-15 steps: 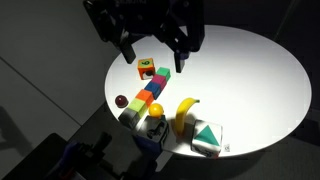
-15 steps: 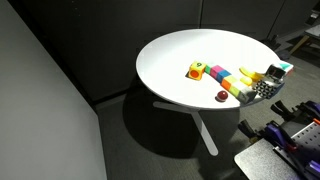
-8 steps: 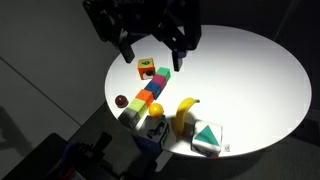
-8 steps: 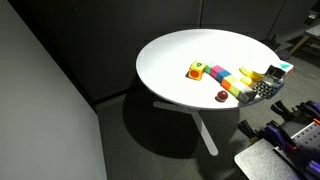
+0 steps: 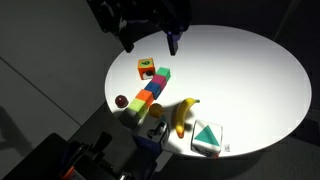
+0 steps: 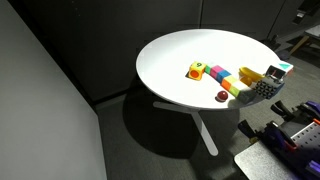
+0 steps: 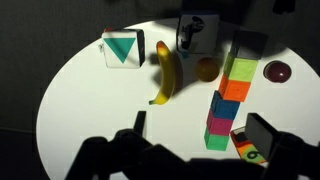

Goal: Place the green block on the pink block

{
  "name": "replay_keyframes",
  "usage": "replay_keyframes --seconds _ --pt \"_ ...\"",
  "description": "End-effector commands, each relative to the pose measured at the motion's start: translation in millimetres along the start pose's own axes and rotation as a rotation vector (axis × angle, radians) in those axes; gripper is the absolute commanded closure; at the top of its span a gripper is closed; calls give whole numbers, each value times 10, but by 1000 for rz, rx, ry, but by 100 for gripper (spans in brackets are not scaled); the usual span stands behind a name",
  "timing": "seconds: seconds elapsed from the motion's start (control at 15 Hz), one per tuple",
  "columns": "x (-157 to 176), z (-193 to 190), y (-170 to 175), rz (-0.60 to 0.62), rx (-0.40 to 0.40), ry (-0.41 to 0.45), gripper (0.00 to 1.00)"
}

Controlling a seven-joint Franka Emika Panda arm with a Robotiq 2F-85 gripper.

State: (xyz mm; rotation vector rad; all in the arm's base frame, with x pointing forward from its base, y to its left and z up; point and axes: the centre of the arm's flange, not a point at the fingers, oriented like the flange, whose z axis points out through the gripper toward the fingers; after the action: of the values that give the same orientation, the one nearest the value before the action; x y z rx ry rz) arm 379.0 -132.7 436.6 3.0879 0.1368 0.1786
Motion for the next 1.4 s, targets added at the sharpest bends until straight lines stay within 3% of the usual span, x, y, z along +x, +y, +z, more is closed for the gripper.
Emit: replay_keyframes --seconds 0.0,0.8,1.2,1.33 --pt "292 15 -36 17 -34 3 0" --pt "1057 483 -266 95 6 -136 0" --pt "1260 680 -422 43 28 -187 0" --pt "1129 735 -449 48 14 -175 0"
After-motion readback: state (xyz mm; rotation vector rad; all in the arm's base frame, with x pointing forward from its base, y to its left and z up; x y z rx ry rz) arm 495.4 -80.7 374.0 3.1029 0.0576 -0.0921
